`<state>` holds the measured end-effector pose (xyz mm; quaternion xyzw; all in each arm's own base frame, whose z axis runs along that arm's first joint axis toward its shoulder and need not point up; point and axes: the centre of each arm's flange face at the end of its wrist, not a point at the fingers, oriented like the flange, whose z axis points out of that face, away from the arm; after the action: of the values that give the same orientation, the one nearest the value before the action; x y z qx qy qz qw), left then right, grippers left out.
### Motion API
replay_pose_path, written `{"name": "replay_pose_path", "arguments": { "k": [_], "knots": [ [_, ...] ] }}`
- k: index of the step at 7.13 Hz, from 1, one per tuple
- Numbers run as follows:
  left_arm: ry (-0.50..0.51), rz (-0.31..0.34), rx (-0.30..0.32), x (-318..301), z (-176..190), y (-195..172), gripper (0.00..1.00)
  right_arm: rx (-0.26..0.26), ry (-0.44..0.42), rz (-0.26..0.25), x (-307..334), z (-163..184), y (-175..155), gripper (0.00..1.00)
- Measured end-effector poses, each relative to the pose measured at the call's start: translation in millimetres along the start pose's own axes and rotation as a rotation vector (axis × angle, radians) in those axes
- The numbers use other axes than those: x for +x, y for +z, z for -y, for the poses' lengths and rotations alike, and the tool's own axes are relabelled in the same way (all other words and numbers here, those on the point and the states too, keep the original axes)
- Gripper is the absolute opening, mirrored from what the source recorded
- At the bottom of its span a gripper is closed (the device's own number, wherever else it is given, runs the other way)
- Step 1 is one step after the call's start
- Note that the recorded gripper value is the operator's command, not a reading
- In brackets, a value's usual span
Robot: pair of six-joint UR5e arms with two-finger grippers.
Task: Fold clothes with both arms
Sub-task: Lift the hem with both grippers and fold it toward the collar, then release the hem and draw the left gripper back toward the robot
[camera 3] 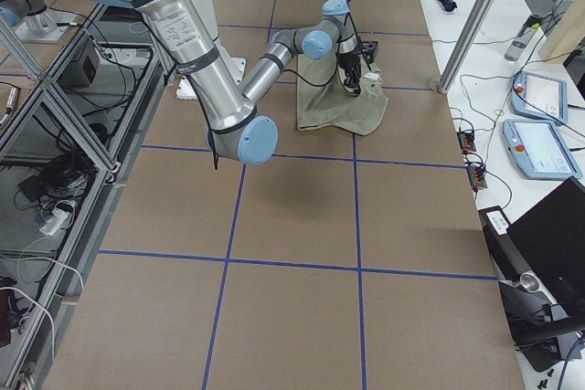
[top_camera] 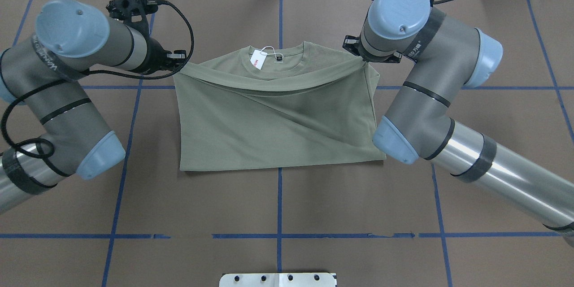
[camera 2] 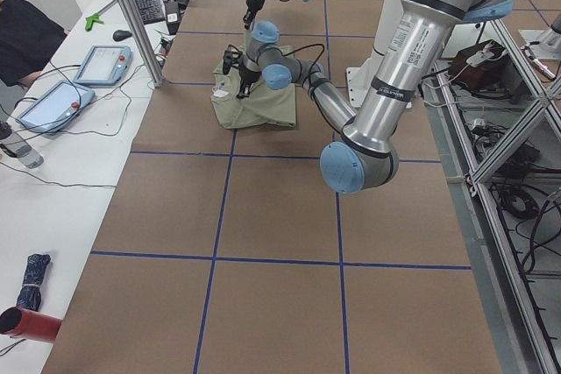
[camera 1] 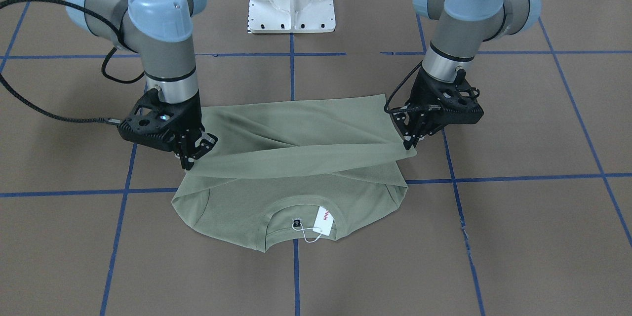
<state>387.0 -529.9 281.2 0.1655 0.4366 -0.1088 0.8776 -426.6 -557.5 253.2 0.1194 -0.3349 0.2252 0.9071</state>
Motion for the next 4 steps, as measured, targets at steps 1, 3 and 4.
{"name": "replay_pose_path", "arguments": {
  "k": [1, 3, 4],
  "knots": [
    [-0.003, 0.019, 0.013, 1, 10, 29, 0.0, 0.005, -0.001, -0.006, 1, 10, 30, 0.0],
    [-0.003, 0.034, 0.023, -8, 20, 81, 0.0, 0.009, -0.015, -0.023, 7, 19, 58, 0.0],
    [-0.002, 0.037, 0.022, -13, 20, 93, 0.0, 0.009, -0.017, -0.027, 8, 20, 62, 0.29]
  ]
}}
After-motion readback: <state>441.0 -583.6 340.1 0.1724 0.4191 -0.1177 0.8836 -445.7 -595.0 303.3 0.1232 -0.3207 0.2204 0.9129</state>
